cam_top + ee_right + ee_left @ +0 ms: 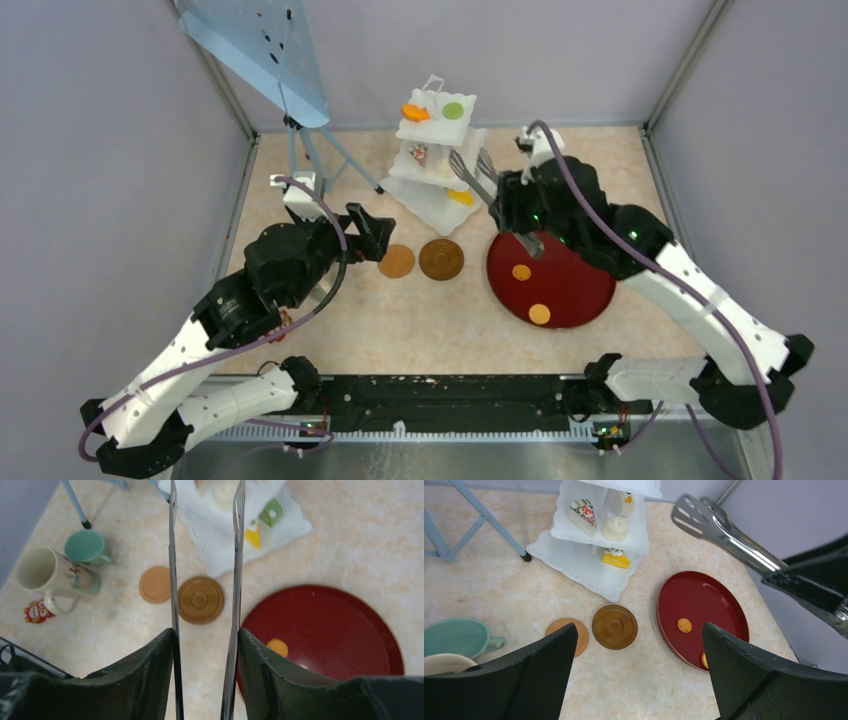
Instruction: Serve the afternoon tea
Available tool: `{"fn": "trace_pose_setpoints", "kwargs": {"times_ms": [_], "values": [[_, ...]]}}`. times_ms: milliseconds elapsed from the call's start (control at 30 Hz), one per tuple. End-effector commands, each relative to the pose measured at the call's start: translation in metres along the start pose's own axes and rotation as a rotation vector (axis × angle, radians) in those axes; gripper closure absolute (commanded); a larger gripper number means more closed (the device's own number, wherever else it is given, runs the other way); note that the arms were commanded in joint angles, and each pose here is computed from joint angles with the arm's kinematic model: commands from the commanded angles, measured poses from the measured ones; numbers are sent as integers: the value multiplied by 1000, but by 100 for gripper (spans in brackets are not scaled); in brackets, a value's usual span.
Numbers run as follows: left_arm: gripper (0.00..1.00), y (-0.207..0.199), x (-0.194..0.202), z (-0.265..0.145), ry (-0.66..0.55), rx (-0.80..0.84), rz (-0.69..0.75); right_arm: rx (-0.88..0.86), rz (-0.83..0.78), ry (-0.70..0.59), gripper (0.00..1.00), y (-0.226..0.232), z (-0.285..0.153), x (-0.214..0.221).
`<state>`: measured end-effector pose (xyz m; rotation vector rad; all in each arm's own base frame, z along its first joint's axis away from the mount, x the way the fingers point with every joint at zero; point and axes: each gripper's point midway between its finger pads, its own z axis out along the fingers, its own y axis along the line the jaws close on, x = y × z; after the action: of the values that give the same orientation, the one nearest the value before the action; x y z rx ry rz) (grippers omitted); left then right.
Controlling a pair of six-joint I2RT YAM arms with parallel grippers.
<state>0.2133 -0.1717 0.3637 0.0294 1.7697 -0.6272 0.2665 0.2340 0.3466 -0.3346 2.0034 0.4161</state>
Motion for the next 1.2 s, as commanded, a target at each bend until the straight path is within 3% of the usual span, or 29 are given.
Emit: {"fn": "trace_pose_setpoints", "kwargs": {"times_ms": [0,267,467,700,1167], "values": [[1,-8,-1,4,-16,38,-25,118,62,121,52,-39,-42,60],[1,-18,6,15,12,68,-15,285,173,351,51,-75,-61,160],[1,-19,7,16,17,70,-12,408,129,489,51,-87,-51,193],[1,-17,7,13,17,66,-15,404,144,504,47,-85,-33,213],[1,-17,8,14,19,66,-8,369,159,548,48,-77,-12,237]]}}
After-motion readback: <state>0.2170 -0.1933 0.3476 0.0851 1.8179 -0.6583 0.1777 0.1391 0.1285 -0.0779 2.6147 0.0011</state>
